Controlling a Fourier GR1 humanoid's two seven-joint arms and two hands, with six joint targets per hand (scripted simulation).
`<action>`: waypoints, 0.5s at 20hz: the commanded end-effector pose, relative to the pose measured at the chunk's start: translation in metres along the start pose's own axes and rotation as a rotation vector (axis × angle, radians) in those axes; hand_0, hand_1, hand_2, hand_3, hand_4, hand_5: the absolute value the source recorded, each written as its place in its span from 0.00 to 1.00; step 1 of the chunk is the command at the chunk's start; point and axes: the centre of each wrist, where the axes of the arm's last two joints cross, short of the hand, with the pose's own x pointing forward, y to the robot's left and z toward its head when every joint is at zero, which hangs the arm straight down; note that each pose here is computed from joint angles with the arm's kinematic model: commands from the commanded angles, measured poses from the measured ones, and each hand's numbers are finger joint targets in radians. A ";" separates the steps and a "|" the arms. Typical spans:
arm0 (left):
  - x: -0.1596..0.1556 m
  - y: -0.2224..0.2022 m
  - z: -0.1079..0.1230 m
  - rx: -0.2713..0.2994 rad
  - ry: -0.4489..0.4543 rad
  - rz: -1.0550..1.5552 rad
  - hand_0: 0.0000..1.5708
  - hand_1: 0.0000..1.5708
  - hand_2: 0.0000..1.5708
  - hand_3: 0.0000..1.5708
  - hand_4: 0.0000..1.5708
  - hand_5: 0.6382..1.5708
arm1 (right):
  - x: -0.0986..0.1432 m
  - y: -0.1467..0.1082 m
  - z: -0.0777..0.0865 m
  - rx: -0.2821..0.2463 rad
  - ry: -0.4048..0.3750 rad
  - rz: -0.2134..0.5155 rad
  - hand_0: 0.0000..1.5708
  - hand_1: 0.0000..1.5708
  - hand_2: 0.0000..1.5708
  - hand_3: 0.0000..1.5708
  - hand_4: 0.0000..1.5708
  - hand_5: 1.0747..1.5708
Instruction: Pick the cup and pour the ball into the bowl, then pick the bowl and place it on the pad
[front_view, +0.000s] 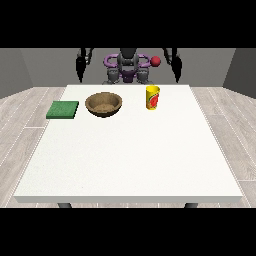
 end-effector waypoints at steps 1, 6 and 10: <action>0.015 0.008 0.000 0.004 -0.025 -0.023 0.00 0.00 0.00 0.00 0.00 0.99 | 0.016 -0.006 0.000 0.000 -0.028 0.022 0.00 0.00 0.00 0.00 0.37 1.00; 0.035 0.012 -0.003 -0.016 -0.038 -0.038 0.00 0.00 0.00 0.00 0.00 0.99 | 0.037 -0.008 -0.004 0.021 -0.053 0.028 0.00 0.00 0.00 0.00 0.37 1.00; 0.031 -0.031 0.032 -0.056 0.153 0.237 0.00 0.00 0.00 0.00 0.00 0.99 | 0.010 0.004 0.044 0.006 0.190 -0.193 0.00 0.00 0.00 0.00 0.33 1.00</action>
